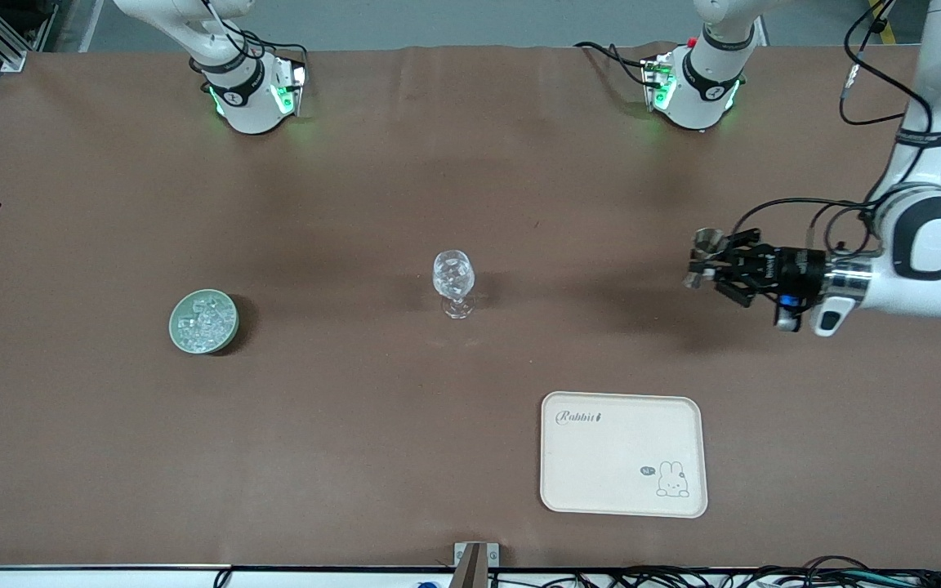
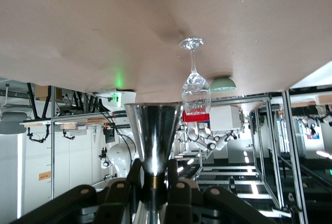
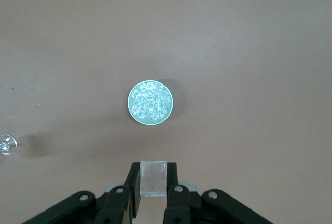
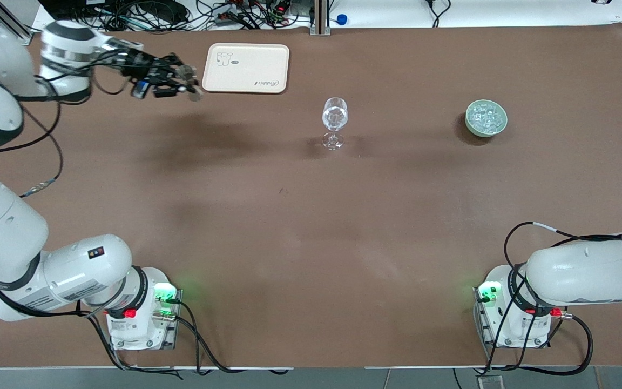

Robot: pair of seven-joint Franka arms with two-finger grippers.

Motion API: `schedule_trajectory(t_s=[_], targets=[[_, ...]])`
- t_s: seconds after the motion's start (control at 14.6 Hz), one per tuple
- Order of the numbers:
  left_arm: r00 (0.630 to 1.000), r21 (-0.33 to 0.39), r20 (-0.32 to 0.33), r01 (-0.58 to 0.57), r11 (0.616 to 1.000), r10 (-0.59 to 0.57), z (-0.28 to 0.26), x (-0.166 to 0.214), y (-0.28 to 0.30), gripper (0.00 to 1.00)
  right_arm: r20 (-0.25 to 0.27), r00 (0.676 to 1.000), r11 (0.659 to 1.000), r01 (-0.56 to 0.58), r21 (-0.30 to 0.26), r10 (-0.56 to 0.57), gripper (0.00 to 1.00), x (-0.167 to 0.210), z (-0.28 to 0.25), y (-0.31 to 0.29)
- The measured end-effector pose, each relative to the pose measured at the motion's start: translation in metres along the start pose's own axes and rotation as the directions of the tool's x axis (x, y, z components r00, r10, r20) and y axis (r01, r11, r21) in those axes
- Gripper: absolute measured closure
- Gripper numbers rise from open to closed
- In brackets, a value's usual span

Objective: Pour wine and add ice with both arms
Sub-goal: 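Carry the jigger with the left gripper over the wine glass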

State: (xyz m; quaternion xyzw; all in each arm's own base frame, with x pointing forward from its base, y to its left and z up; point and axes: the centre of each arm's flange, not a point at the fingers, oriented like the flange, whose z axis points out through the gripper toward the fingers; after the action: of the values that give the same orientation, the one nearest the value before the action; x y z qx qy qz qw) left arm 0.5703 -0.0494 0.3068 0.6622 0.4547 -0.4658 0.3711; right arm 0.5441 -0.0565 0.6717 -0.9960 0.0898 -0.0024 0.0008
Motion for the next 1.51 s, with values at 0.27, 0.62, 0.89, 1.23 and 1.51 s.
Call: schedule_trajectory(t_s=[0.27, 0.62, 0.89, 1.23, 1.51], targets=[[0.997, -0.007, -0.046, 0.063, 0.998, -0.063, 0.062, -0.027, 0.028, 0.78, 0.0, 1.0, 1.0, 0.0, 0.0, 0.0, 0.77, 0.0, 0.0, 0.0], [0.989, -0.036, -0.107, 0.102, 0.994, -0.105, 0.124, -0.058, 0.047, 0.78, 0.0, 1.0, 1.0, 0.0, 0.0, 0.0, 0.77, 0.0, 0.0, 0.0], [0.981, -0.098, -0.145, 0.116, 0.988, -0.13, 0.16, -0.074, 0.06, 0.78, 0.0, 1.0, 1.0, 0.0, 0.0, 0.0, 0.77, 0.0, 0.0, 0.0], [0.966, -0.152, -0.2, 0.137, 0.979, -0.166, 0.218, -0.097, 0.074, 0.78, 0.001, 1.0, 1.0, 0.001, 0.0, -0.001, 0.77, 0.0, 0.0, 0.0], [0.962, -0.107, -0.227, 0.132, 0.985, -0.153, 0.253, -0.1, 0.088, 0.78, 0.001, 1.0, 1.0, 0.001, 0.0, -0.001, 0.77, 0.0, 0.0, 0.0]])
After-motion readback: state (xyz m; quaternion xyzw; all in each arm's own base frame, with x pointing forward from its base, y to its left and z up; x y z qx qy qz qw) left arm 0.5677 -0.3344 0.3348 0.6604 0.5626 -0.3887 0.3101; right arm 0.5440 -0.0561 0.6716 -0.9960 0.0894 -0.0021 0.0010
